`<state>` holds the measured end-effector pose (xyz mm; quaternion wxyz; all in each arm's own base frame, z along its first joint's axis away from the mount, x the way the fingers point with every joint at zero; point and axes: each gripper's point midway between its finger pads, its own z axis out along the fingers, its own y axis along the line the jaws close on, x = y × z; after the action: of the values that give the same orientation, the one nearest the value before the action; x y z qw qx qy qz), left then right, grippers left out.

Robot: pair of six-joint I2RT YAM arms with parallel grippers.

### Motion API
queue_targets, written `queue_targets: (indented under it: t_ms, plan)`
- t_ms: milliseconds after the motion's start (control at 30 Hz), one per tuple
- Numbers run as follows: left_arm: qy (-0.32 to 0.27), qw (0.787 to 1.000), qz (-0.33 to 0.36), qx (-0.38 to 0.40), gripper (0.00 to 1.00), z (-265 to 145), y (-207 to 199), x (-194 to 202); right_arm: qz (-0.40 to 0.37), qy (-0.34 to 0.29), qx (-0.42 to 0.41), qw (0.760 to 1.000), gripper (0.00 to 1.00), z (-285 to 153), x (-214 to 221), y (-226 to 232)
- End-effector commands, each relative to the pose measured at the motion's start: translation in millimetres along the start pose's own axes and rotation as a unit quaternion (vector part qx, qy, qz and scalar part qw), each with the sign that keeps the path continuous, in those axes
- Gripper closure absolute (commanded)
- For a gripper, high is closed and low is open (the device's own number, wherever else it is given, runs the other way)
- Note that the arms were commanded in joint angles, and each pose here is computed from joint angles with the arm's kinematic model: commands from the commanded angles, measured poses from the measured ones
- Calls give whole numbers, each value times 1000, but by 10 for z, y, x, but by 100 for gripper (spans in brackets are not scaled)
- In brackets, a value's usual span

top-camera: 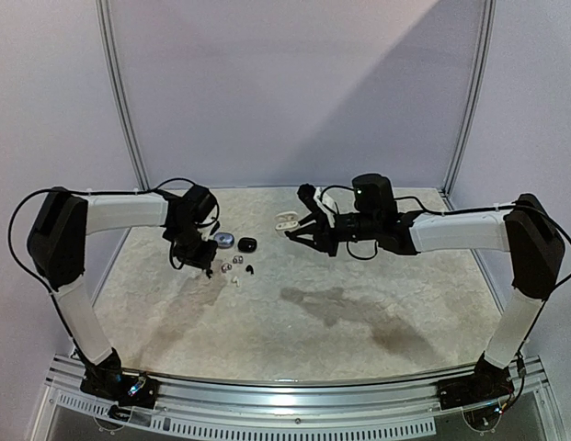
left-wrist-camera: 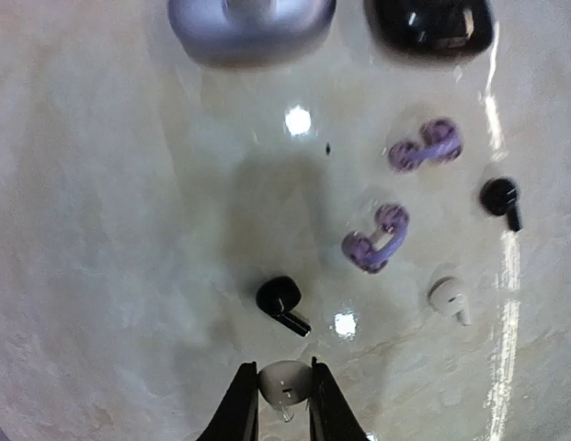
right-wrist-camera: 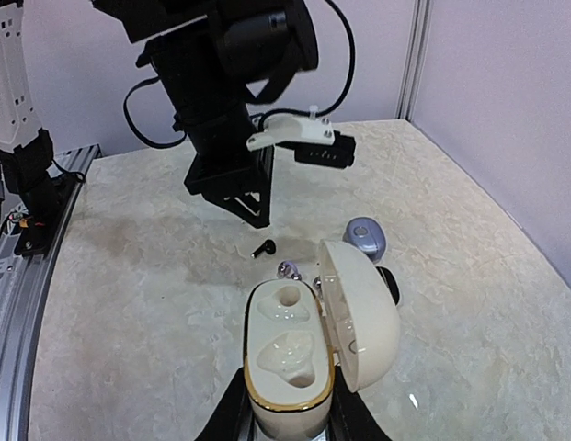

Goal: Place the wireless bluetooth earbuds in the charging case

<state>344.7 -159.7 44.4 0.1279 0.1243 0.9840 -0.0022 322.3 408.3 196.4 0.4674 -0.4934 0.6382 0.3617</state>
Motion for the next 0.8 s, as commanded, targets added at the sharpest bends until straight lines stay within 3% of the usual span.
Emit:
queue_targets:
  t_ms: [0,67,200,400,667,767]
  plan:
    - [-159,987,15,13,100,-870,-12,-670,-13,-26,11,1000,100,37,-222,-118]
    - [-246,969,26,28,100,-1298,-56,-953,-18,-43,26,999,100,32,-323,-175]
    - [-411,908,61,64,100,-2205,-291,-1383,-16,-84,52,995,100,3,-513,-236]
    - [-582,788,168,106,100,-3229,-887,-1268,-21,-152,88,984,100,-14,-895,-240]
    - [-656,692,220,206,100,-3777,-1390,-1026,-5,-200,119,972,100,10,-1297,-186]
    - [-651,690,227,219,100,-3745,-1483,-948,-5,-206,122,971,100,4,-1351,-145]
